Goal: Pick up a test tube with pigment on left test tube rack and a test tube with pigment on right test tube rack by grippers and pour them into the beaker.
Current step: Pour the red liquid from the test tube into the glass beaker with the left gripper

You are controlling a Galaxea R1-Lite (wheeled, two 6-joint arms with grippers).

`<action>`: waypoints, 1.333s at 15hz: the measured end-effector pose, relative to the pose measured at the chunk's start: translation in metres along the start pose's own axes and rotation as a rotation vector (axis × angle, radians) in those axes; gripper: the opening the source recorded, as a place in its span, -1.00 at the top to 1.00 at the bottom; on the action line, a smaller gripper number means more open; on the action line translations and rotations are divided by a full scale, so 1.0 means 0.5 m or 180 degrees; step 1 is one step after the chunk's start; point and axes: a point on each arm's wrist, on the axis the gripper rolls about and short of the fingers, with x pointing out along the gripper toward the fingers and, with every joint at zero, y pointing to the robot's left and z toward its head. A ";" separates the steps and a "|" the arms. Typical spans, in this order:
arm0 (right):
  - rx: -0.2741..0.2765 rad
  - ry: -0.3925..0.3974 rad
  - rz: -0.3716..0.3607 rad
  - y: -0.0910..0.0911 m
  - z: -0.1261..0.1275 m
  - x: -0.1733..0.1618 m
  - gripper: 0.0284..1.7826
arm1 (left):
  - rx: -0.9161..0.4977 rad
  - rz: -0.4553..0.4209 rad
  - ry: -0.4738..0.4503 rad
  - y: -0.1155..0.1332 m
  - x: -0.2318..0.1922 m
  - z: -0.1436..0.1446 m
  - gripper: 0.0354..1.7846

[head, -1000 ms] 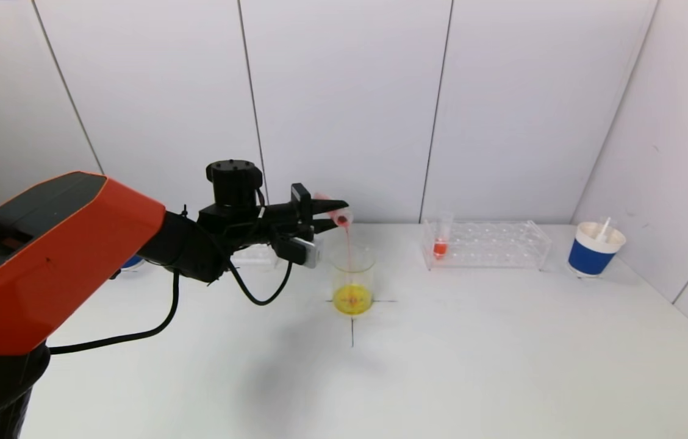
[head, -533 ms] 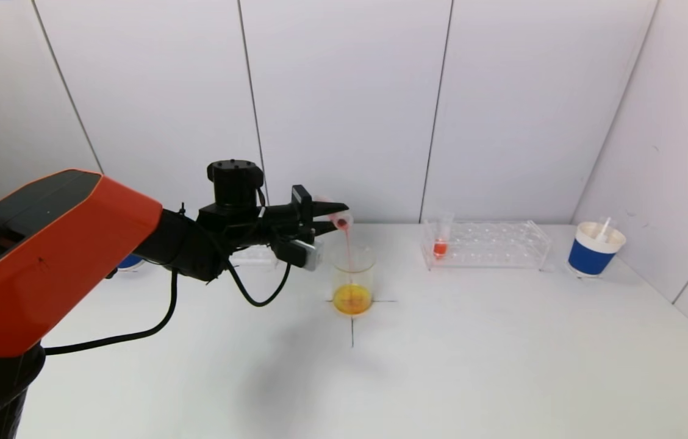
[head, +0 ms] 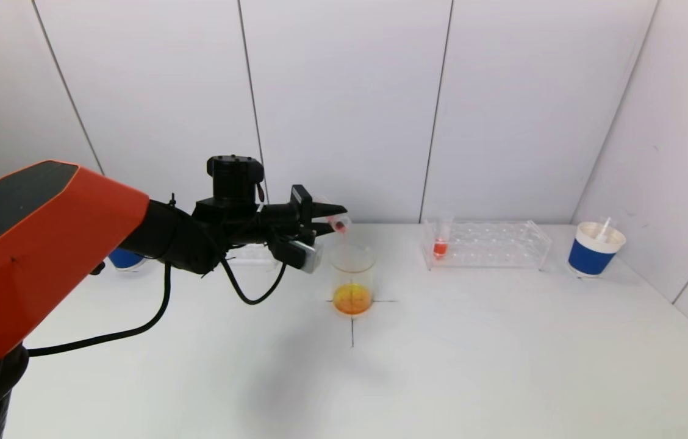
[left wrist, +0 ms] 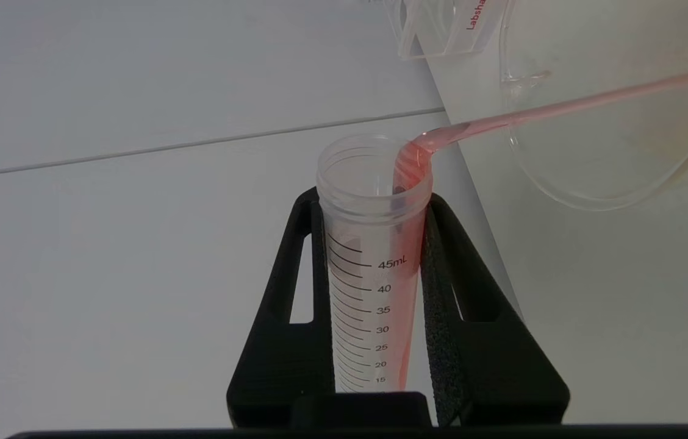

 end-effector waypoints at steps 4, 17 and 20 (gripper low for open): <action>-0.0001 0.0000 0.0000 0.000 0.000 0.000 -0.99 | 0.0047 -0.0078 0.0015 0.007 0.001 0.008 0.54; 0.0000 0.0000 0.0000 0.000 0.000 0.000 -0.99 | 0.0271 -0.0259 0.0013 0.024 0.007 0.014 0.54; 0.0000 0.0000 0.0000 0.000 0.000 0.000 -0.99 | 0.0333 -0.0254 0.0022 0.029 0.006 0.014 0.54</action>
